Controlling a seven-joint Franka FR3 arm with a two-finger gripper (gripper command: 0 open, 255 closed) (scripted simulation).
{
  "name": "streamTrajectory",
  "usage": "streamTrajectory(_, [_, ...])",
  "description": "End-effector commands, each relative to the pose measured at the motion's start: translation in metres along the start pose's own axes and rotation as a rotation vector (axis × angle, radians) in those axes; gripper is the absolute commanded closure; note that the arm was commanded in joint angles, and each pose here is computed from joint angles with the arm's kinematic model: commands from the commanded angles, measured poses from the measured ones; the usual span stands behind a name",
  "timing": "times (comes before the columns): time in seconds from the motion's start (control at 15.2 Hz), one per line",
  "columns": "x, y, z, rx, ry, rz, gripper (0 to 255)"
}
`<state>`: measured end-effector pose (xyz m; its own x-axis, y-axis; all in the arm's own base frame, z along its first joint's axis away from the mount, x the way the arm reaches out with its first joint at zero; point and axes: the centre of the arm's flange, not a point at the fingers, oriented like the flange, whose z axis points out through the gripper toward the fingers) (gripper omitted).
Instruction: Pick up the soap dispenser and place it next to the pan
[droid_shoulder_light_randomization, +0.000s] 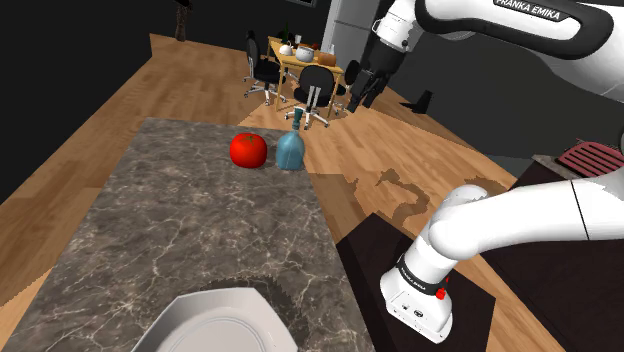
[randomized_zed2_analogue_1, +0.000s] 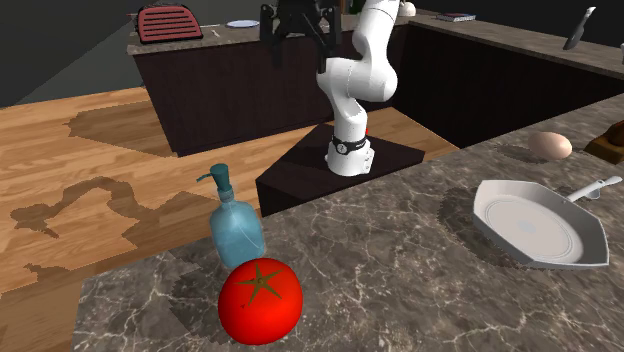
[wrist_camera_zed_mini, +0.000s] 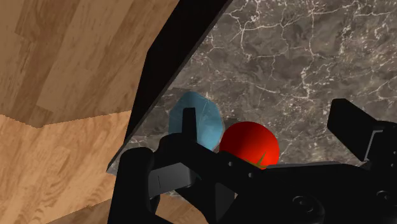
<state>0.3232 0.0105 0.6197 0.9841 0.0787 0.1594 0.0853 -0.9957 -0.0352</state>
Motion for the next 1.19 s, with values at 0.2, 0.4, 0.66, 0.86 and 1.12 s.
streamTrajectory(0.2, [0.037,0.005,0.019,-0.011,-0.017,0.005,0])
streamTrajectory(0.4, [0.074,0.010,0.038,-0.021,-0.034,0.011,0])
streamTrajectory(0.66, [0.122,0.017,0.064,-0.035,-0.056,0.018,0])
streamTrajectory(0.86, [0.158,0.024,0.085,-0.046,-0.073,0.023,0])
streamTrajectory(1.12, [0.205,0.032,0.113,-0.060,-0.096,0.030,0])
